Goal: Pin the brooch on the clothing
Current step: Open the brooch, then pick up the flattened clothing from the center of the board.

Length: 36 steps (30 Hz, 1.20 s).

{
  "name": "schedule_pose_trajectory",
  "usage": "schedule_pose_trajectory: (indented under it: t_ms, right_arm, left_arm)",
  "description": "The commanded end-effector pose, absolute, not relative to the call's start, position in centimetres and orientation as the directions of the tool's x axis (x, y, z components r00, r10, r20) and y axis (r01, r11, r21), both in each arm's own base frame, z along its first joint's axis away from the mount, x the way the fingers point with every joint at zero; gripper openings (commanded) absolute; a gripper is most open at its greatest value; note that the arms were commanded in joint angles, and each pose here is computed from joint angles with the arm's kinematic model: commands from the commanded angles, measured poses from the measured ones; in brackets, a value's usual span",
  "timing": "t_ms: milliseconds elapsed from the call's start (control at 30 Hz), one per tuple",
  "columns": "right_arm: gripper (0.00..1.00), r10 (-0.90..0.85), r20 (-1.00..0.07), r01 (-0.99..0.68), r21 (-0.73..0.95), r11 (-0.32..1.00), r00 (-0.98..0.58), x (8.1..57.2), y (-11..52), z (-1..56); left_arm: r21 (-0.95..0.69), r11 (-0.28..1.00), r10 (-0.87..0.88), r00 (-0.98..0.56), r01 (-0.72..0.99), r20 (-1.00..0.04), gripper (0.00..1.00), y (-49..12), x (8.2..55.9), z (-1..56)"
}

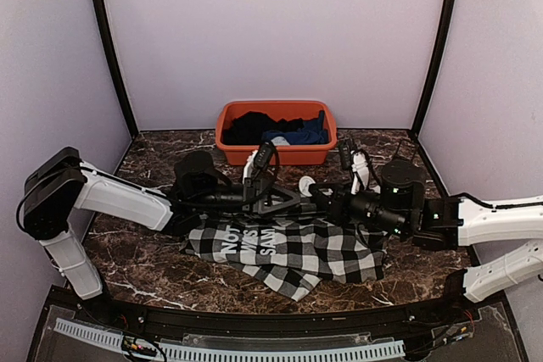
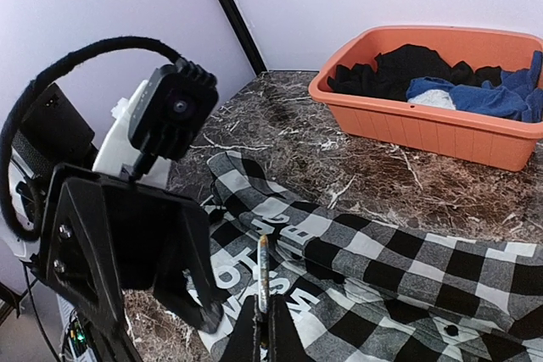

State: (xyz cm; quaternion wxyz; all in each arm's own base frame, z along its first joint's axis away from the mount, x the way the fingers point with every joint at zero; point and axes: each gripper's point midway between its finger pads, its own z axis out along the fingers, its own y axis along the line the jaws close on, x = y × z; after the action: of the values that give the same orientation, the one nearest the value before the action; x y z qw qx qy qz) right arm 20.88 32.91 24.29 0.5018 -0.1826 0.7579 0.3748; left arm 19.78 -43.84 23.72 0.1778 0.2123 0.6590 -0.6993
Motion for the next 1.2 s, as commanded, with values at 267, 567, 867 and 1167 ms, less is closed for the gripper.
schedule_pose_trajectory:
  t_ms: [267,567,867,1167]
  right_arm:
    - [0.0,-0.018,-0.859,-0.483,0.27,0.833,-0.511,23.2,31.0,22.8]
    - [0.0,0.043,-0.746,-0.417,0.418,0.807,-0.664,24.5,34.9,21.8]
    - [0.0,0.03,-0.475,-0.317,0.631,0.708,-0.879,26.1,41.1,19.2]
    - [0.0,0.016,-0.187,-0.132,0.748,0.651,-0.982,27.3,43.7,15.0]
  left_arm:
    - [-0.473,0.604,0.055,-0.625,0.642,-0.779,0.98,-30.2,26.3,22.6]
    - [-0.137,0.726,0.361,-0.544,0.674,-0.757,0.99,-25.8,29.2,20.0]
    - [0.134,0.549,0.656,-0.326,0.825,-0.68,0.98,-23.9,29.4,17.6]
    - [0.172,0.387,0.759,-0.207,0.906,-0.618,0.74,-24.6,28.8,12.8]
